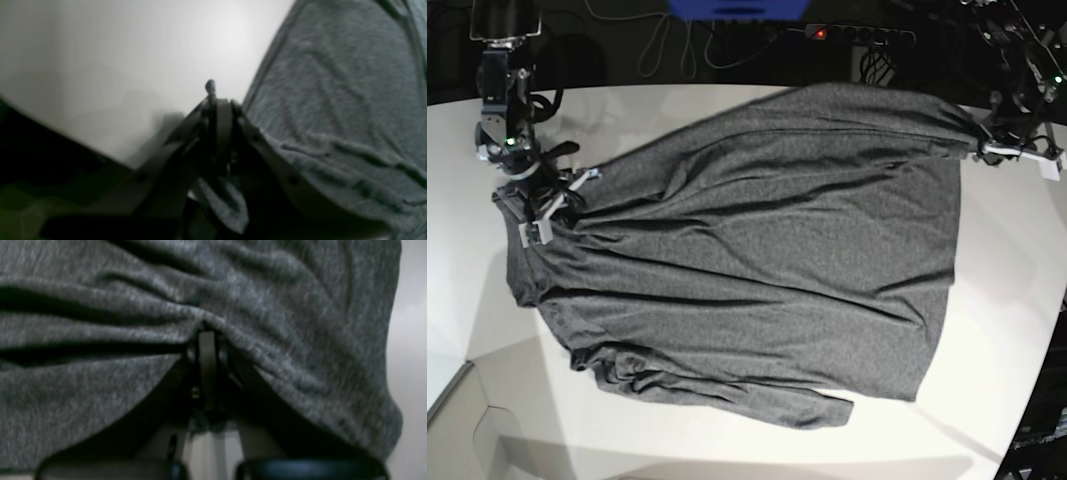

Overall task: Layout the t-shirt on the table in an organized manner, then fold the t-shirt properly
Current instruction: 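Regrasp the shirt edge with the right gripper and pull outward, then pull the shirt edge with both grippers to stretch it flat, then move the right gripper along the shirt edge and regrasp it, then lift the shirt edge with both grippers and pull it taut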

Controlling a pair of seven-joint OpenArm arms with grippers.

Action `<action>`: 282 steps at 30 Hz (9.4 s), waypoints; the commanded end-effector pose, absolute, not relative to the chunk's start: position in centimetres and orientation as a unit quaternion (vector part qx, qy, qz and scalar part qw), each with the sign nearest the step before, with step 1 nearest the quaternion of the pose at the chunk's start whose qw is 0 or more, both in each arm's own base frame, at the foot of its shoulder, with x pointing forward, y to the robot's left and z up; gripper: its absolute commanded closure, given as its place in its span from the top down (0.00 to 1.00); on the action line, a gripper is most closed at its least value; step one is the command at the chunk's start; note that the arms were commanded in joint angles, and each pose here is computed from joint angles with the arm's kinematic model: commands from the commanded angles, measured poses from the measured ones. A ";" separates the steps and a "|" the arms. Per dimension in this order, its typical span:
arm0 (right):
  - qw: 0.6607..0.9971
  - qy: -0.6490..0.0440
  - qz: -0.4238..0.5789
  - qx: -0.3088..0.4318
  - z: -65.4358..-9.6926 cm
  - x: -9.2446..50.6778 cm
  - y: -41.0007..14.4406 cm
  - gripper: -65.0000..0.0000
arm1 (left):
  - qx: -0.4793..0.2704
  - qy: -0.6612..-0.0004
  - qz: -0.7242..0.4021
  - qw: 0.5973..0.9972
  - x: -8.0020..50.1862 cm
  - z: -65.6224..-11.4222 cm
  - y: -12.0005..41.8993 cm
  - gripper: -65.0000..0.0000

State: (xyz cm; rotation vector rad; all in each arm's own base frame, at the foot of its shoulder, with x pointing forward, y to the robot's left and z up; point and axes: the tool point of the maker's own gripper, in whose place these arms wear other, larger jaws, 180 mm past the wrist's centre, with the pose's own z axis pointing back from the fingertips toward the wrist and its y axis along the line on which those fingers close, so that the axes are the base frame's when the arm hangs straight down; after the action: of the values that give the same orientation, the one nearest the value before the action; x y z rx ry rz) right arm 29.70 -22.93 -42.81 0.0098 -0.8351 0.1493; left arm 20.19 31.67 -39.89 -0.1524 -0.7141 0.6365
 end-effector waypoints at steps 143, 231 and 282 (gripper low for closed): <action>0.893 -0.448 0.038 -0.030 -36.6 21.3 -23.0 0.01 | -0.045 -0.297 0.341 0.891 14.3 -43.2 33.3 0.62; 0.906 -0.342 0.179 0.174 -43.8 18.8 -7.7 0.45 | -0.042 -0.412 0.229 0.881 15.8 -33.5 31.8 0.00; 0.868 -0.432 0.194 0.150 -38.1 17.2 -9.4 0.00 | -0.046 -0.439 0.247 0.863 15.7 -32.1 32.8 0.00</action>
State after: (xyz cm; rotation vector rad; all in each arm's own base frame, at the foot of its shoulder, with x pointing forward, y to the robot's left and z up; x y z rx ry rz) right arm 16.86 -9.51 -39.03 0.3026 -0.8665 0.4072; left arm 15.58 32.32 -33.10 -0.1158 -0.8888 0.5359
